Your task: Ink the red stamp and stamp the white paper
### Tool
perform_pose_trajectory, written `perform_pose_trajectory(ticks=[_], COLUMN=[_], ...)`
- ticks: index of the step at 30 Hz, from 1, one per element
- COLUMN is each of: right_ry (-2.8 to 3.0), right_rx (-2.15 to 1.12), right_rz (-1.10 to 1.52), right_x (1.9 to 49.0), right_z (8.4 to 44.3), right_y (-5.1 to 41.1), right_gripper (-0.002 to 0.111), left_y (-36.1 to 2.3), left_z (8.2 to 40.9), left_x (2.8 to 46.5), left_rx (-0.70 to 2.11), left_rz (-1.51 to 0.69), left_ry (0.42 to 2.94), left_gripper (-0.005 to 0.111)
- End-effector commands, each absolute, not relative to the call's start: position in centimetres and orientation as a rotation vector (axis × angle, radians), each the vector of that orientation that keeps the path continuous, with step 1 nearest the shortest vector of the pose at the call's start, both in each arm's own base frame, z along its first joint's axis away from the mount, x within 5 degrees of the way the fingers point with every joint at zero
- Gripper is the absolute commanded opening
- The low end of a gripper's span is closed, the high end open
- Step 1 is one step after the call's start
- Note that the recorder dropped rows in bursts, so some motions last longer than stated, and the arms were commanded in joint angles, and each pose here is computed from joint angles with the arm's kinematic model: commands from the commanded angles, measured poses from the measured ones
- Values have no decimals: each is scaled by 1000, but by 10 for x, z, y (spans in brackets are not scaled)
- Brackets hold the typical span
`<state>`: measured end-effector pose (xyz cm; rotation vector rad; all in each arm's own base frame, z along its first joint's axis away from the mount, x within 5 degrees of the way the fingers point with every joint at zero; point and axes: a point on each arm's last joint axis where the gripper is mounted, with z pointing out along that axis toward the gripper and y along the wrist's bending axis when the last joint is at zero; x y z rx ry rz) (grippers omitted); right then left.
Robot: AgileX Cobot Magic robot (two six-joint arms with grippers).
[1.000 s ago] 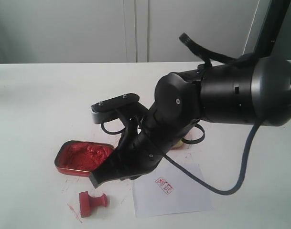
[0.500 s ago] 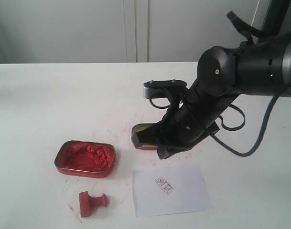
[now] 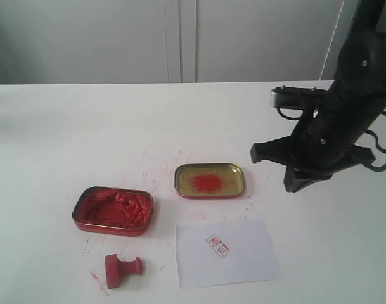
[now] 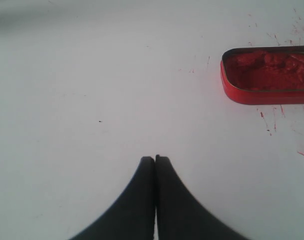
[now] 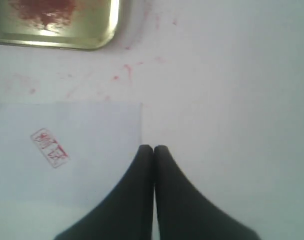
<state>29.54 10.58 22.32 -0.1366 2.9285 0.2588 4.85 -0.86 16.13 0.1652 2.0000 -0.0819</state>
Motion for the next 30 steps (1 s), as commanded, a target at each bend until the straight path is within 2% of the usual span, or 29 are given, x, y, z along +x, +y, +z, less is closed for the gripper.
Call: perform_pose_trajectory(ticks=[1, 6, 17, 30], right_ry=[2979, 3018, 3037, 2850], right_rx=[-57, 80, 197, 67], right_rz=[151, 19, -7, 21], right_x=[296, 297, 295, 262], right_z=[225, 224, 228, 282], right_y=[80, 53, 27, 24], right_gripper=[0, 0, 0, 0], left_y=[-9, -9, -9, -9], left_z=[160, 160, 160, 160], left_x=[48, 48, 48, 48], left_rx=[161, 161, 161, 161], left_rz=[-84, -84, -84, -84], left_ry=[1999, 1999, 1999, 1999], left_gripper=[0, 0, 0, 0])
